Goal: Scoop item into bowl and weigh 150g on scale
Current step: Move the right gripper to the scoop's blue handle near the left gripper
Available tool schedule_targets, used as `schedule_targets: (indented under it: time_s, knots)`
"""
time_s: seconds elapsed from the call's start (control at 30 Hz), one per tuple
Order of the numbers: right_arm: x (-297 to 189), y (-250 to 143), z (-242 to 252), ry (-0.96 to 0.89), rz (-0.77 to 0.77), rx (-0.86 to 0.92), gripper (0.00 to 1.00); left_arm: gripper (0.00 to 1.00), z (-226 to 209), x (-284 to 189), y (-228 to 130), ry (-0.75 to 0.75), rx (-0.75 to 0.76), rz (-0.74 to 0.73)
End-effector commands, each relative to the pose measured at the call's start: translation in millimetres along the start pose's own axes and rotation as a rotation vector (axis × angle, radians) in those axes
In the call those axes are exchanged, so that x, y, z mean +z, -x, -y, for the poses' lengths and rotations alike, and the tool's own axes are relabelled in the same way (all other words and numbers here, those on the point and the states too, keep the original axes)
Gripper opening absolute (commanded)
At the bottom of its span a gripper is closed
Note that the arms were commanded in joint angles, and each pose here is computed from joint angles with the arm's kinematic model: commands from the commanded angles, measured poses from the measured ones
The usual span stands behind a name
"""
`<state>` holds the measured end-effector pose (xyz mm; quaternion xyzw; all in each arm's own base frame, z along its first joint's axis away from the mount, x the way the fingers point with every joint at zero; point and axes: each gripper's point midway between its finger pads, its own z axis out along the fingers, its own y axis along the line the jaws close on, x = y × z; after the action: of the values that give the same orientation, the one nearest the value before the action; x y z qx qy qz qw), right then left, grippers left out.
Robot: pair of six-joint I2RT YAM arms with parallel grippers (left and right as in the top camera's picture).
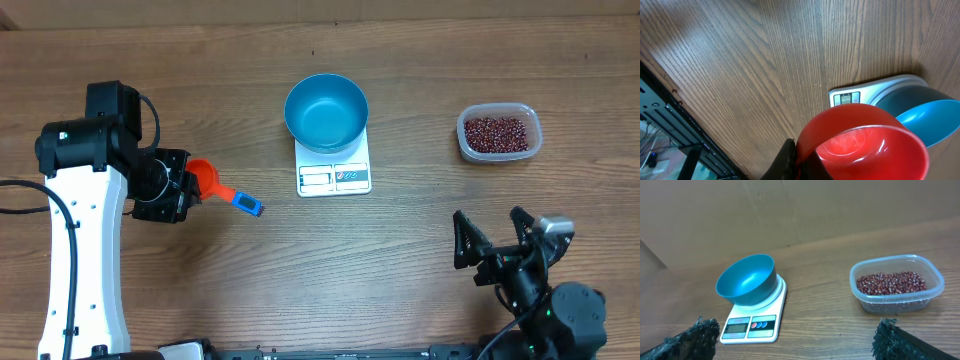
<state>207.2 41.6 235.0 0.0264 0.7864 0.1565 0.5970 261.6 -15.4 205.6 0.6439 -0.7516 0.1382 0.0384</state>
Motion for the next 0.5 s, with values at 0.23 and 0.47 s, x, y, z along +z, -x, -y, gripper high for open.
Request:
schedule_targets:
  time_s: [0.23,0.47]
  knots:
    - [24.1,16.0,-52.0,0.210,-0.321,0.089,1.00,0.04,1.9,-5.6,2.6,-0.019,-0.020,0.020]
    - [47.1,-1.5,-106.6,0.555,-0.580,0.286,1.00,0.04,2.1,-5.7,2.3,-0.019,-0.020,0.018]
